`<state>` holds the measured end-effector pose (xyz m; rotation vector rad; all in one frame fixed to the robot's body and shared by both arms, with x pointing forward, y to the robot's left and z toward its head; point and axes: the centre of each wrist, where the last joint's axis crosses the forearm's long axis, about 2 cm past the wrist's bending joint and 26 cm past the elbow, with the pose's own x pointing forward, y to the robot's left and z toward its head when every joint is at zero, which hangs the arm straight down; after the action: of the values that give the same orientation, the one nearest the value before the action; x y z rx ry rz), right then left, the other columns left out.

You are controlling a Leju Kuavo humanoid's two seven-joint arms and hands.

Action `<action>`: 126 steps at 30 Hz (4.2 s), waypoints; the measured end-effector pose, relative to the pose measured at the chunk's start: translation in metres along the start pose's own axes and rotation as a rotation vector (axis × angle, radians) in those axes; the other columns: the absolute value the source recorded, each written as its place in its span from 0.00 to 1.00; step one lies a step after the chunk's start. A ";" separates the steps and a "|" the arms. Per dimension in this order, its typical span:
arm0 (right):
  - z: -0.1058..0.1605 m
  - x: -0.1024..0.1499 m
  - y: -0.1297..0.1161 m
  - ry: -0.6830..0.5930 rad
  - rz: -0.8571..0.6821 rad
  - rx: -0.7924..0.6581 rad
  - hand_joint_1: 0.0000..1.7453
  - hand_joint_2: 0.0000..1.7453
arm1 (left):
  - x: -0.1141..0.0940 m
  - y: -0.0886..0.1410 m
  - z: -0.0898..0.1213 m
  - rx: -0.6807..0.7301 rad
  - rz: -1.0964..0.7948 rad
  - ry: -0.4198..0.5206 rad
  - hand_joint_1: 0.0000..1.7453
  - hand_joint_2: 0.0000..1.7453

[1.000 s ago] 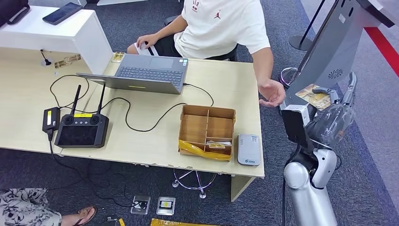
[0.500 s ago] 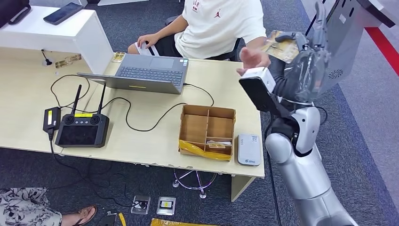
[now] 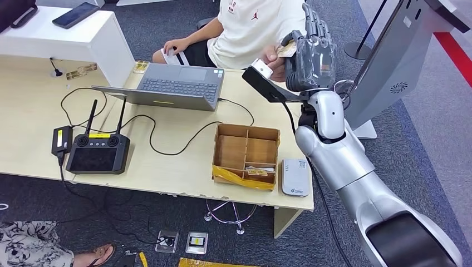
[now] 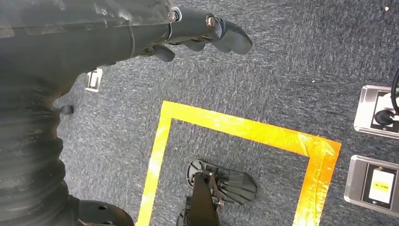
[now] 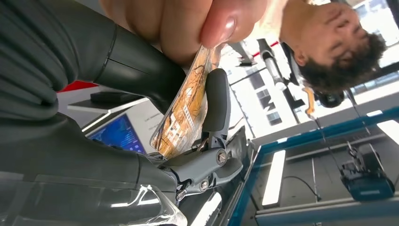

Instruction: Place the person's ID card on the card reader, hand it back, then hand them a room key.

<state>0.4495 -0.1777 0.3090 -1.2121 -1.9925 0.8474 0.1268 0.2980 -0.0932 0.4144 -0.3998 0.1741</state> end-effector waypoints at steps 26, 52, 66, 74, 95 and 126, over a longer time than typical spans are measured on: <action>0.030 -0.038 0.050 0.086 0.255 0.284 0.00 1.00 | -0.002 -0.002 0.001 -0.007 -0.011 0.000 0.00 1.00; 0.138 -0.107 0.026 0.324 -0.004 0.000 0.00 1.00 | -0.043 0.001 0.009 0.033 0.043 0.055 0.00 1.00; 0.242 -0.141 -0.058 0.470 -0.238 -0.361 0.00 1.00 | -0.056 0.002 0.012 0.070 0.090 0.085 0.00 1.00; 0.291 -0.164 -0.061 0.735 -0.325 -0.501 0.00 1.00 | -0.056 -0.001 0.013 0.071 0.101 0.098 0.00 1.00; 0.369 -0.195 0.026 1.223 -0.456 -0.448 0.00 1.00 | -0.052 -0.003 0.013 0.081 0.120 0.106 0.00 1.00; 0.220 -0.081 -0.051 0.376 -0.117 -0.398 0.00 1.00 | -0.051 -0.003 0.013 0.048 0.118 0.093 0.00 1.00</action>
<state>0.2797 -0.3118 0.2059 -1.3375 -1.9401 0.1450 0.0765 0.2853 -0.1046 0.4289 -0.3290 0.3172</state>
